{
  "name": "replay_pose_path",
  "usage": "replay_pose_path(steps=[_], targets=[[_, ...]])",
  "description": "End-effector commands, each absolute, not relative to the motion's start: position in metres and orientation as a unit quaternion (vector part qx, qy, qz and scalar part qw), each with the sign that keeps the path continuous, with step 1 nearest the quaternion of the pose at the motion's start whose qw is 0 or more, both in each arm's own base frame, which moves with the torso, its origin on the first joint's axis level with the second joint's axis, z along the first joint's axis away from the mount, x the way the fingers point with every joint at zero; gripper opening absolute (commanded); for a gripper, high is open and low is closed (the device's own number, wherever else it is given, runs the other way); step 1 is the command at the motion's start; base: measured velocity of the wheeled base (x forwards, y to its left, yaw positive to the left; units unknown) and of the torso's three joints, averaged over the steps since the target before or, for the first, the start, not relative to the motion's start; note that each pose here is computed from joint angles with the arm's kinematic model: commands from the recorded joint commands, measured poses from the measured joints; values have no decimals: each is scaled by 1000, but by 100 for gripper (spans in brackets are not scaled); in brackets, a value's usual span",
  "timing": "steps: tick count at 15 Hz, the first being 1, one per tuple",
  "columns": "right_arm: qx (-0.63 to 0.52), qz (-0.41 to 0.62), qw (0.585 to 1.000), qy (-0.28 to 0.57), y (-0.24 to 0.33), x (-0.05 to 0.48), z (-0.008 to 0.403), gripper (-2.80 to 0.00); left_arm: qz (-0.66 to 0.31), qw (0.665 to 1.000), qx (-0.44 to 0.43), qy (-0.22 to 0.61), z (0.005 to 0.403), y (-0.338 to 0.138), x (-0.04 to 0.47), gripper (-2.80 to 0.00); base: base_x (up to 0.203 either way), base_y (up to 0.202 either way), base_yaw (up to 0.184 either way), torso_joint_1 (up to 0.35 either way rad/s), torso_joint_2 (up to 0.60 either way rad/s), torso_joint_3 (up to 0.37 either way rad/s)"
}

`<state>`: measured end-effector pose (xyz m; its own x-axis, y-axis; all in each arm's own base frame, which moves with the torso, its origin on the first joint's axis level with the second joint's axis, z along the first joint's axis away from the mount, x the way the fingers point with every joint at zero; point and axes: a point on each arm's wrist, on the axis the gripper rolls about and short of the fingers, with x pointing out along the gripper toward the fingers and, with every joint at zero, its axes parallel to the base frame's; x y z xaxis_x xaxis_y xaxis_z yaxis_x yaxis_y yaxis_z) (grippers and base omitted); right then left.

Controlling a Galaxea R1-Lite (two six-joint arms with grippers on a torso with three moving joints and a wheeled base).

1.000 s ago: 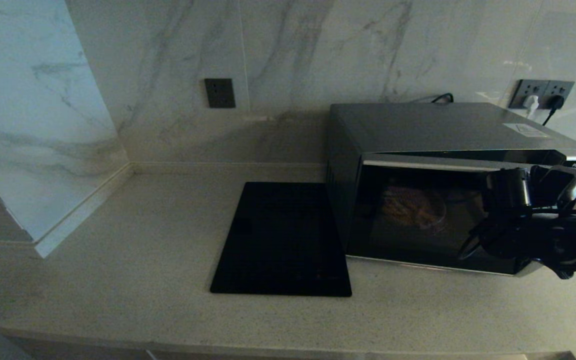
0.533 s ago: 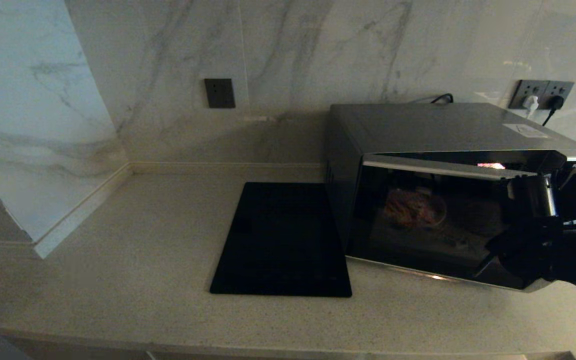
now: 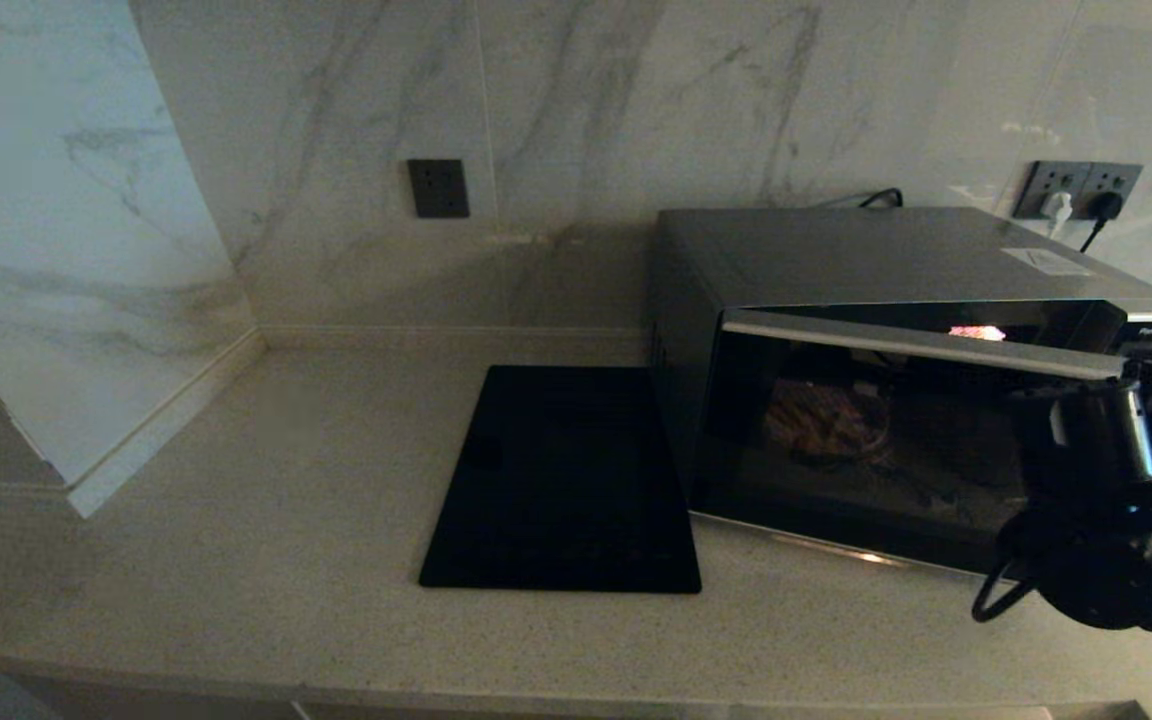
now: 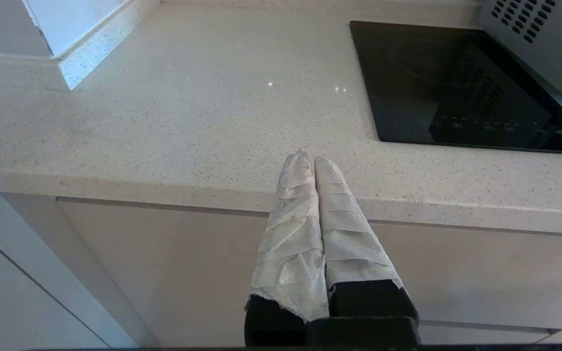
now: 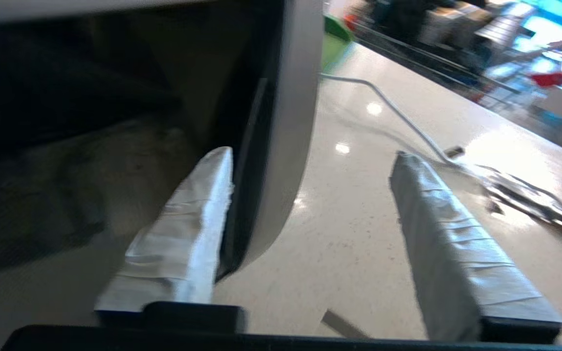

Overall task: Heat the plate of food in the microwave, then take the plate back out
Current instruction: Open the microwave oven

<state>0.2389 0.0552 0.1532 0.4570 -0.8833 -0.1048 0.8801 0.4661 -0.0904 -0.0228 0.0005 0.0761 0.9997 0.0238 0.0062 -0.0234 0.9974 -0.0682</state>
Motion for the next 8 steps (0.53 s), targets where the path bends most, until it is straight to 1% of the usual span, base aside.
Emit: replay_pose_path(steps=[1, 5, 8], targets=[[11, -489, 871, 46, 64, 215, 168, 0, 12, 999, -35, -3, 76, 0, -23, -280, 0, 0, 0, 0, 0, 0], [41, -443, 895, 20, 68, 177, 191, 0, 12, 999, -35, -4, 76, 0, -23, -280, 0, 0, 0, 0, 0, 0], [28, -431, 902, 16, 61, 160, 214, 0, 13, 999, -35, -4, 76, 0, -23, -280, 0, 0, 0, 0, 0, 0]])
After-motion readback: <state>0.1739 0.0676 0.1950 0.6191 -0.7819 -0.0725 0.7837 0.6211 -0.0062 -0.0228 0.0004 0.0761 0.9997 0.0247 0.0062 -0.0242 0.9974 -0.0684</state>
